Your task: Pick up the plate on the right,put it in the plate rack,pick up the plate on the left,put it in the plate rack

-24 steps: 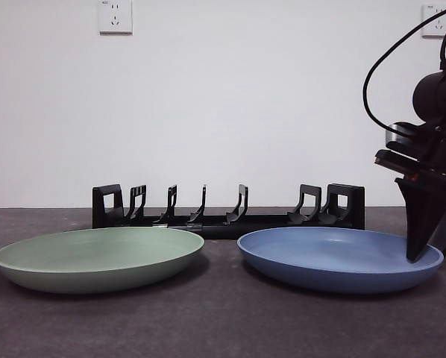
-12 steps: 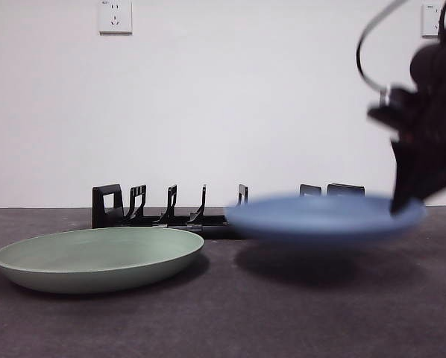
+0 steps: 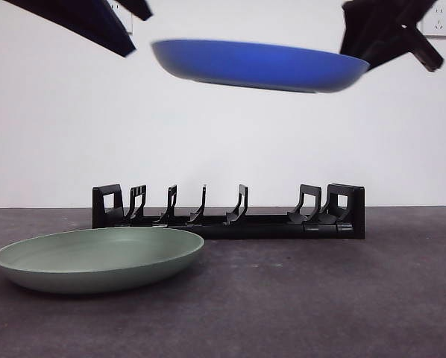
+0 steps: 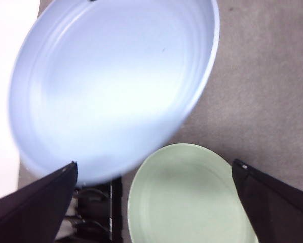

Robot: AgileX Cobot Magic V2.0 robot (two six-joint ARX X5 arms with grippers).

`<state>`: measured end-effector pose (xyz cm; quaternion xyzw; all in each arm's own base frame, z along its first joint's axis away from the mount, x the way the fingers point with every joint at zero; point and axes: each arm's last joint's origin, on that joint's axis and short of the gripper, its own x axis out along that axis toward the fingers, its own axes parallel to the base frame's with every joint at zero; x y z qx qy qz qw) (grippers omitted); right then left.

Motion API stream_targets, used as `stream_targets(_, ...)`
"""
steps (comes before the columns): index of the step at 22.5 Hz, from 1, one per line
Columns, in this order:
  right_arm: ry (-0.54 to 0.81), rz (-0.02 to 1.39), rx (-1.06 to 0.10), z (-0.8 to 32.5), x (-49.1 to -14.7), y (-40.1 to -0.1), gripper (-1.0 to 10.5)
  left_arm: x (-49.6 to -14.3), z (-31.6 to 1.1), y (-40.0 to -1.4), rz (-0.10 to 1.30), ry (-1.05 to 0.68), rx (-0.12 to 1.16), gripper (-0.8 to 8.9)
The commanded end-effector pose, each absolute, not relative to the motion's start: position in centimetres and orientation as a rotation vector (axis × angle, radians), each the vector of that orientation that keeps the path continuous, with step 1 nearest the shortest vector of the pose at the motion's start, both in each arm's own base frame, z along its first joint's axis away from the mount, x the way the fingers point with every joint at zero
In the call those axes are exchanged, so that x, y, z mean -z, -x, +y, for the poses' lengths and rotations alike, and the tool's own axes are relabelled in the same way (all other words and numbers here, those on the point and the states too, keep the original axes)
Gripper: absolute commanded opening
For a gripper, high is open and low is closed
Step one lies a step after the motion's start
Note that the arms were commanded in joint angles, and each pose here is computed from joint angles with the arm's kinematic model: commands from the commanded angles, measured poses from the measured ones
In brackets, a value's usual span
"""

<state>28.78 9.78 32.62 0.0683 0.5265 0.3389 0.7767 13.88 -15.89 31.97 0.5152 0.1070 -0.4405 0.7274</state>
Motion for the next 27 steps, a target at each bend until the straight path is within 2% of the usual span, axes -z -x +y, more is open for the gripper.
stream_targets(1, -0.15, 1.157, -0.757, 10.69, -32.59, -28.58, -0.1, -31.59, -16.64, -13.86, 0.207, -1.231, 0.97, 6.15)
stream_targets(3, -0.141, 1.168, -0.771, 11.17, -32.55, -28.32, -0.1, -31.45, -17.0, -13.92, 0.2, -1.27, 0.949, 5.93)
stream_targets(7, -0.145, 1.174, -0.772, 11.42, -32.55, -28.22, -0.1, -31.35, -17.06, -13.98, 0.204, -1.294, 0.935, 3.08)
stream_targets(13, -0.148, 1.18, -0.77, 11.41, -32.53, -28.18, -0.1, -31.25, -16.99, -13.93, 0.217, -1.3, 0.942, 1.24)
stream_targets(16, -0.148, 1.18, -0.77, 11.41, -32.54, -28.18, -0.1, -31.2, -16.96, -13.9, 0.222, -1.302, 0.944, 0.59)
stream_targets(27, -0.149, 1.181, -0.77, 11.41, -32.53, -28.17, -0.1, -31.18, -16.98, -13.85, 0.224, -1.301, 0.948, -0.08)
